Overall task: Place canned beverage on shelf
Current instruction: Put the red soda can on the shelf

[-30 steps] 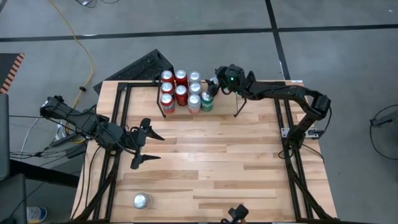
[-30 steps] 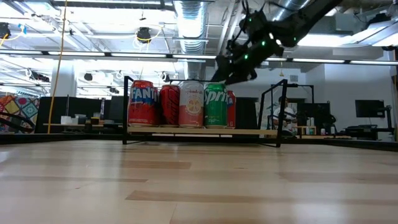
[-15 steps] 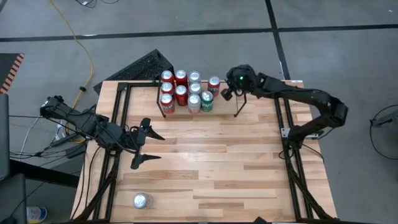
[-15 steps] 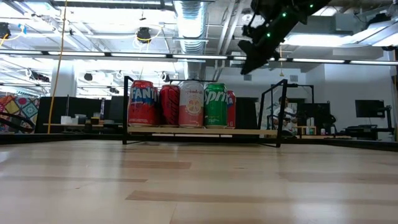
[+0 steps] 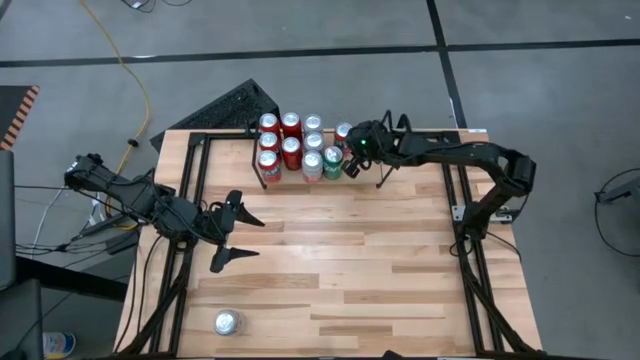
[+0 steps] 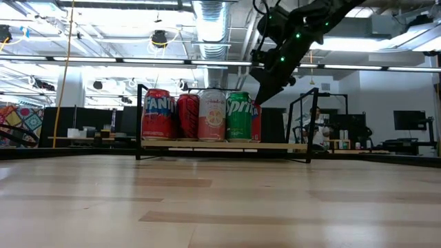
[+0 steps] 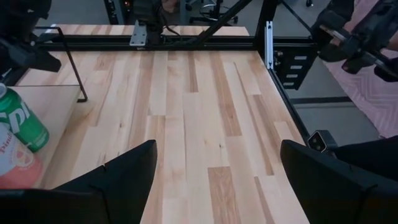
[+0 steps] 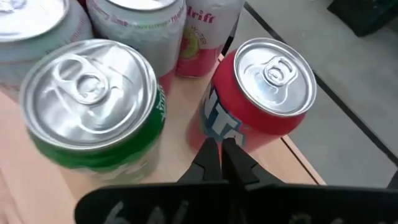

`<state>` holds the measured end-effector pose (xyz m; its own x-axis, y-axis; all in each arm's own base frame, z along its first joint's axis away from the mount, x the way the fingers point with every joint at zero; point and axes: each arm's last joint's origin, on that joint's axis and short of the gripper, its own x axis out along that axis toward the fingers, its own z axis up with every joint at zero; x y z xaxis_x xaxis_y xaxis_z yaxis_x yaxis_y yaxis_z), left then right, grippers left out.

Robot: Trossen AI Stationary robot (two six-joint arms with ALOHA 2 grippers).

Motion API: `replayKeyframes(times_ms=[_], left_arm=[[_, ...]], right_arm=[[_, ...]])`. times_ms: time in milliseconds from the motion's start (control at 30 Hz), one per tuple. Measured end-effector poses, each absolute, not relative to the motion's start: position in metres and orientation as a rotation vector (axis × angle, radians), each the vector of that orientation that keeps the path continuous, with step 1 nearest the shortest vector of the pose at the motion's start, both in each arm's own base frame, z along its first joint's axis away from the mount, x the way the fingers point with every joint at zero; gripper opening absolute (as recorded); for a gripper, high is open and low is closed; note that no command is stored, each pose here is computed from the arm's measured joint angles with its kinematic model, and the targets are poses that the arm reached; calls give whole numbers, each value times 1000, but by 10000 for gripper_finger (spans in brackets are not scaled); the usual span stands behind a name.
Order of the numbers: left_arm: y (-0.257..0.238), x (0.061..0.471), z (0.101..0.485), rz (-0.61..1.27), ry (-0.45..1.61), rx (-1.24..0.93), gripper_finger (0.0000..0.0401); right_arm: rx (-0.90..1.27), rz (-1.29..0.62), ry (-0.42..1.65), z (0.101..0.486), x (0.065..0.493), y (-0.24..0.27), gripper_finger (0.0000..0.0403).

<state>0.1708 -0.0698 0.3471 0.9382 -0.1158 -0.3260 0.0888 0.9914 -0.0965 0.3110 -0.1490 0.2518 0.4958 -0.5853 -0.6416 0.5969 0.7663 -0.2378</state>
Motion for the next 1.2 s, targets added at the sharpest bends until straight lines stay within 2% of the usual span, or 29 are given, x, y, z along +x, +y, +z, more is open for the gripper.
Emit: replayKeyframes(times_ms=[633, 933, 1200], left_arm=[[-70, 170, 346, -106, 350, -49, 325], [-70, 170, 345, -104, 353, -55, 325], [-70, 170, 345, -107, 353, -38, 325]], right_arm=[[54, -724, 642, 258, 308, -176, 0], [55, -704, 661, 267, 304, -162, 0], [72, -709, 710, 255, 306, -167, 0]])
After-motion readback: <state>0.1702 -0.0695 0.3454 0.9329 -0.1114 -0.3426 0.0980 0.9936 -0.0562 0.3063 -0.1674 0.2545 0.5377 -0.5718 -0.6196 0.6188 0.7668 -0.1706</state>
